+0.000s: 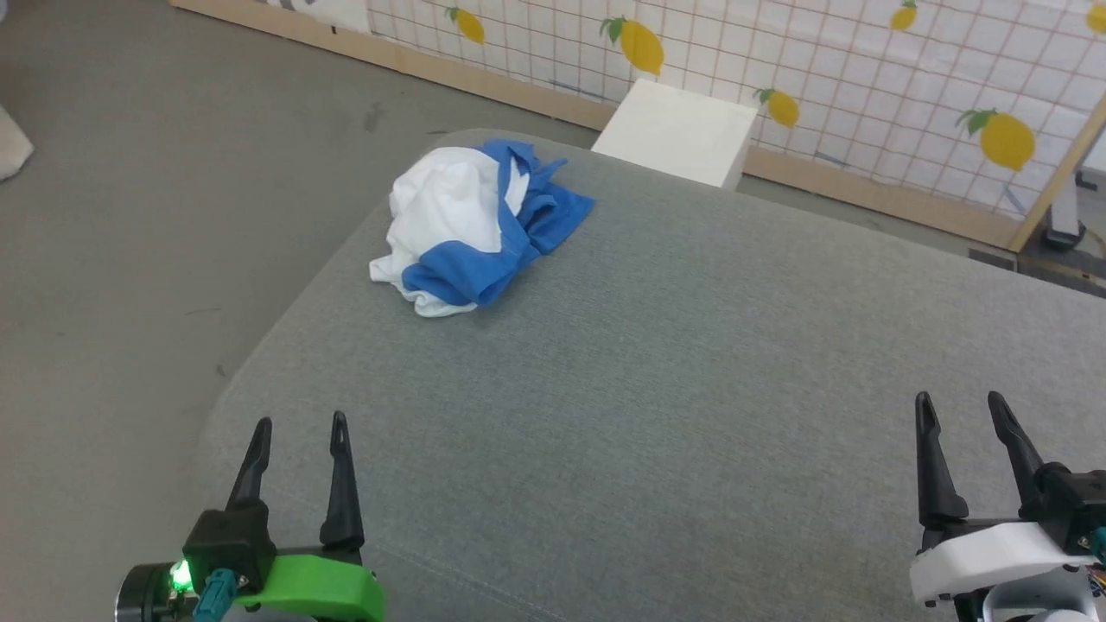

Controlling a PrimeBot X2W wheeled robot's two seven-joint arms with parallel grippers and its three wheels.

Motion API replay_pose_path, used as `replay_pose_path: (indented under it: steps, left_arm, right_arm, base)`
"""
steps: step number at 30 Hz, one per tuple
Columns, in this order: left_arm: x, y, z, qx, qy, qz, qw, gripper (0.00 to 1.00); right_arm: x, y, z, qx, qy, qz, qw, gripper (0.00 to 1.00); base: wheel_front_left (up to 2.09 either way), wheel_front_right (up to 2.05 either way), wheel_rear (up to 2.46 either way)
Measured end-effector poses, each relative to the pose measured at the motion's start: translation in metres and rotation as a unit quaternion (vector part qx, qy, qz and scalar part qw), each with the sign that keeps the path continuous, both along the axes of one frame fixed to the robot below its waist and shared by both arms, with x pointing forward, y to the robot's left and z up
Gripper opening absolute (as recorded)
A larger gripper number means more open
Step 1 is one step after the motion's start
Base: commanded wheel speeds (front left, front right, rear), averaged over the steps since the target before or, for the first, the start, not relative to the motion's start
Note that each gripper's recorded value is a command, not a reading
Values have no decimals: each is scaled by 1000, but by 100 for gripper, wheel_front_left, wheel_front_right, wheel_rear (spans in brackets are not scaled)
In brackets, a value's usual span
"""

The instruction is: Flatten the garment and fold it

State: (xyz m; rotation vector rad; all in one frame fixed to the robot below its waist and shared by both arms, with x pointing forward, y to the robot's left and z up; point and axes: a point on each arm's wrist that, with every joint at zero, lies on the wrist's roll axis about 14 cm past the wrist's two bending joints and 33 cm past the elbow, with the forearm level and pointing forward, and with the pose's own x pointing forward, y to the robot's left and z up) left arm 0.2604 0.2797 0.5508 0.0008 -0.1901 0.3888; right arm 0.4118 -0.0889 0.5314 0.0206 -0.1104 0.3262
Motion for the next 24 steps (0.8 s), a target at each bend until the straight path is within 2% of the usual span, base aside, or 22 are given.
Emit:
replay_pose_path:
  steps: [24]
  left_arm:
    - [-40,17,6,-2,-32,51,998,100]
  right_arm:
    - [5,25,7,13,-19,31,999,100]
  base:
    - [0,0,0]
